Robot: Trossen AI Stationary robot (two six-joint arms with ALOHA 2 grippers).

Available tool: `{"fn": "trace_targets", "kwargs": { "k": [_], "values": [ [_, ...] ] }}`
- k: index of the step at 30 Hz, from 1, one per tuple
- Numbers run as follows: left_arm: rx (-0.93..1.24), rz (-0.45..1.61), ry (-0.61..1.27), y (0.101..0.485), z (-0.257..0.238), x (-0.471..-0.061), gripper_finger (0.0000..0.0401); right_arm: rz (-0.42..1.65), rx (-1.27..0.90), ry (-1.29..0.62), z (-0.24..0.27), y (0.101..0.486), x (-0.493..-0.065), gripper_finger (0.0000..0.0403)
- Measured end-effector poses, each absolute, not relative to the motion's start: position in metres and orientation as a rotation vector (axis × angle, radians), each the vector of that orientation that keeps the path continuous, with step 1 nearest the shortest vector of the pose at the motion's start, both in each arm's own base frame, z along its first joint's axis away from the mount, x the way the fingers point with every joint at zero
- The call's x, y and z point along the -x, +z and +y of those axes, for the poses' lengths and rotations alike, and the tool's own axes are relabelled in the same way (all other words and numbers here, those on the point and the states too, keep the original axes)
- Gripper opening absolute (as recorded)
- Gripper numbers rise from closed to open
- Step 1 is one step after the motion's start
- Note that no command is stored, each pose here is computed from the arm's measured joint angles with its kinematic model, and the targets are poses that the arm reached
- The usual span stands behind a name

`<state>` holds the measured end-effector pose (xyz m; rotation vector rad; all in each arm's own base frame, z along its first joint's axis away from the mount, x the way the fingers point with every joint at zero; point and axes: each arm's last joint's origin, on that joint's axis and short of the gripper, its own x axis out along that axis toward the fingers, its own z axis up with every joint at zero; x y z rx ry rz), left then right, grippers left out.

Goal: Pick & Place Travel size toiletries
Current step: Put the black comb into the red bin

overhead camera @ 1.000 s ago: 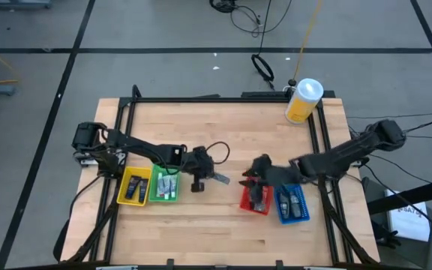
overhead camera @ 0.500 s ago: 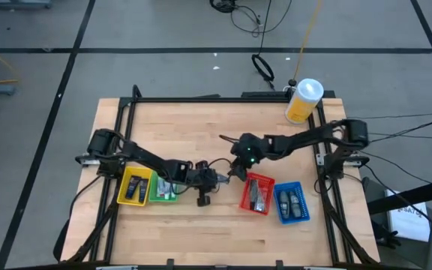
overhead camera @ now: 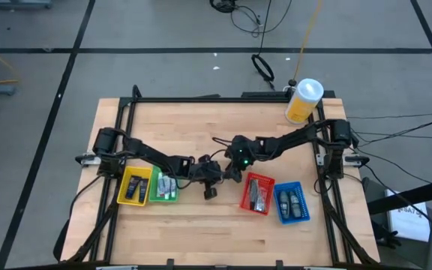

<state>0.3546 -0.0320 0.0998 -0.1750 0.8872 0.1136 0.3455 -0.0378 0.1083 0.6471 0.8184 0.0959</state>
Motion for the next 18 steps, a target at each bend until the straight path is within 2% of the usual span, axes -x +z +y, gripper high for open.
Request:
{"fn": "trace_targets", "kwargs": {
  "k": [12, 15, 18],
  "values": [
    [0.176, 0.845, 0.138, 0.075, -0.024, -0.364, 0.001, 0.822, -0.673, 0.151, -0.036, 0.107, -0.346, 0.0208],
    [0.162, 0.838, 0.133, 0.077, -0.027, -0.364, 0.0008, 0.829, -0.676, 0.16, -0.036, 0.107, -0.345, 0.0185],
    [0.139, 0.837, 0.129, 0.077, -0.031, -0.363, 0.0002, 0.838, -0.671, 0.16, -0.036, 0.108, -0.344, 0.0136]
  ]
}}
